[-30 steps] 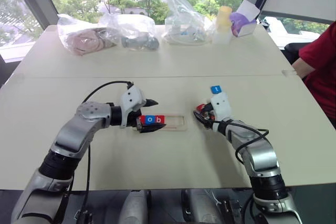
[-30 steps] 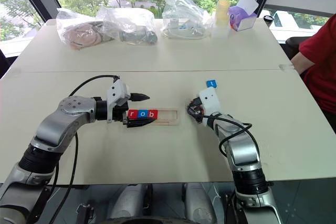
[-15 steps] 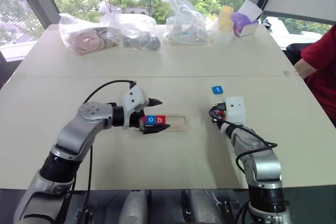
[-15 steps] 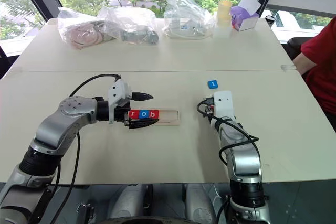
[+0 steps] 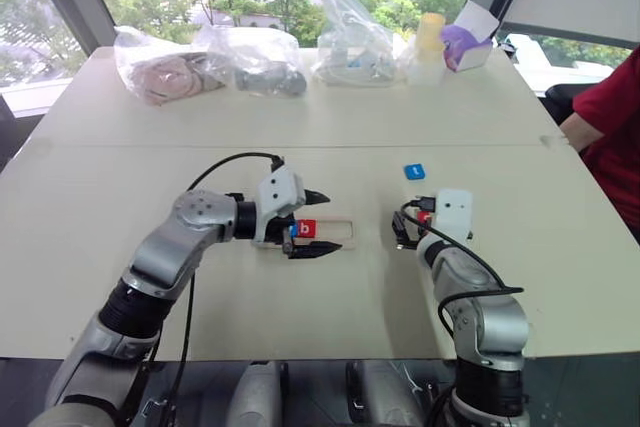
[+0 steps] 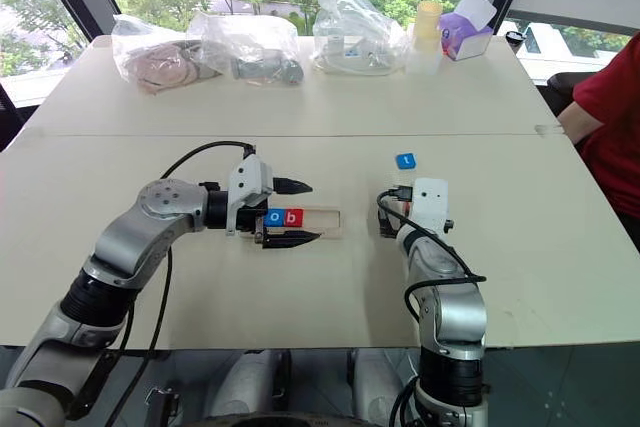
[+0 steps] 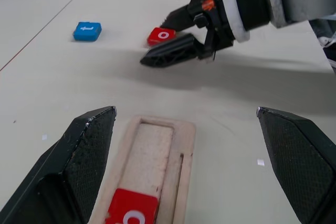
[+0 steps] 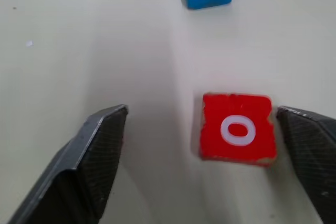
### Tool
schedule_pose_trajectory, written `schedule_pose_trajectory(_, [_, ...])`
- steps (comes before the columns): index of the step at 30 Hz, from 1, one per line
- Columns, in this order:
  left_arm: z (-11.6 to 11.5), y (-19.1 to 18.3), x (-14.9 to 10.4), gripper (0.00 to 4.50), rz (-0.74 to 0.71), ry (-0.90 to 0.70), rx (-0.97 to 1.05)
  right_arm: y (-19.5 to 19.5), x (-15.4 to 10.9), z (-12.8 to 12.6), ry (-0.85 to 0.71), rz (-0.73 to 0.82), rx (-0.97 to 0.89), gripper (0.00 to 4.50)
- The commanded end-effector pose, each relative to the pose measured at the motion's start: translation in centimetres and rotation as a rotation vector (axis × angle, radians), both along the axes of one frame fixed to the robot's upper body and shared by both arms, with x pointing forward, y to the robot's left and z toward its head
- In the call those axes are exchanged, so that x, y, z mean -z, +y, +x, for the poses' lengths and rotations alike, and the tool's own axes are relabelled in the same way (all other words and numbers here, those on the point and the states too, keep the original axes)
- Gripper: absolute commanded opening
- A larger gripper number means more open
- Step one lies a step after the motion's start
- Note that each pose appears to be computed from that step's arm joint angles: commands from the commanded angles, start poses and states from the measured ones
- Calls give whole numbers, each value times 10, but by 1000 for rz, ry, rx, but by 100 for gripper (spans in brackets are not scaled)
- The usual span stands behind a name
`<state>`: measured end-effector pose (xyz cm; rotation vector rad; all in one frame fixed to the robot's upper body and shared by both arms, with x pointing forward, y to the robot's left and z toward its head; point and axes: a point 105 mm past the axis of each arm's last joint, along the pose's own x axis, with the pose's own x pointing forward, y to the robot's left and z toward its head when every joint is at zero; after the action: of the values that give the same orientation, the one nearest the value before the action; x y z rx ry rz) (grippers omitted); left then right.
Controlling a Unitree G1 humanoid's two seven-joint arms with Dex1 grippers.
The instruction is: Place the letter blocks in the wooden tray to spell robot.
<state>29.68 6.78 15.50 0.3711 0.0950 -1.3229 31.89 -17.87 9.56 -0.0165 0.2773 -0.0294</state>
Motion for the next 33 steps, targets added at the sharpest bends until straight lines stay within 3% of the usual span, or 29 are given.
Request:
schedule_pose_trajectory(1, [2, 19, -18, 450, -17, -26, -19, -10, -48, 6, -224, -123, -175, 438])
schedule_pose_trajectory(4, [-7, 32, -22, 450, 4, 13, 9, -17, -58, 8, -262, -187, -406, 438])
schedule_pose_trajectory(5, [-12, 37, -23, 450, 17, 25, 25, -12, -63, 4, -289, -201, -560, 438])
schedule_pose_trajectory(7, [-20, 47, -25, 450, 54, 27, 33, -29, -60, 8, -238, -319, -687, 438])
schedule_pose_trajectory(14, [-36, 71, -34, 450, 141, 12, 13, -51, -23, 2, 44, -374, -1011, 438])
schedule_pose_trajectory(25, [-32, 79, -32, 450, 149, 5, -81, -50, -1, 25, 96, -352, -1080, 438])
schedule_pose_trajectory(32, [-32, 83, -28, 450, 183, -8, -108, -45, 10, 23, 140, -293, -1121, 438])
schedule_pose_trajectory(33, [-32, 83, -28, 450, 182, -8, -110, -46, 12, 21, 147, -283, -1120, 387])
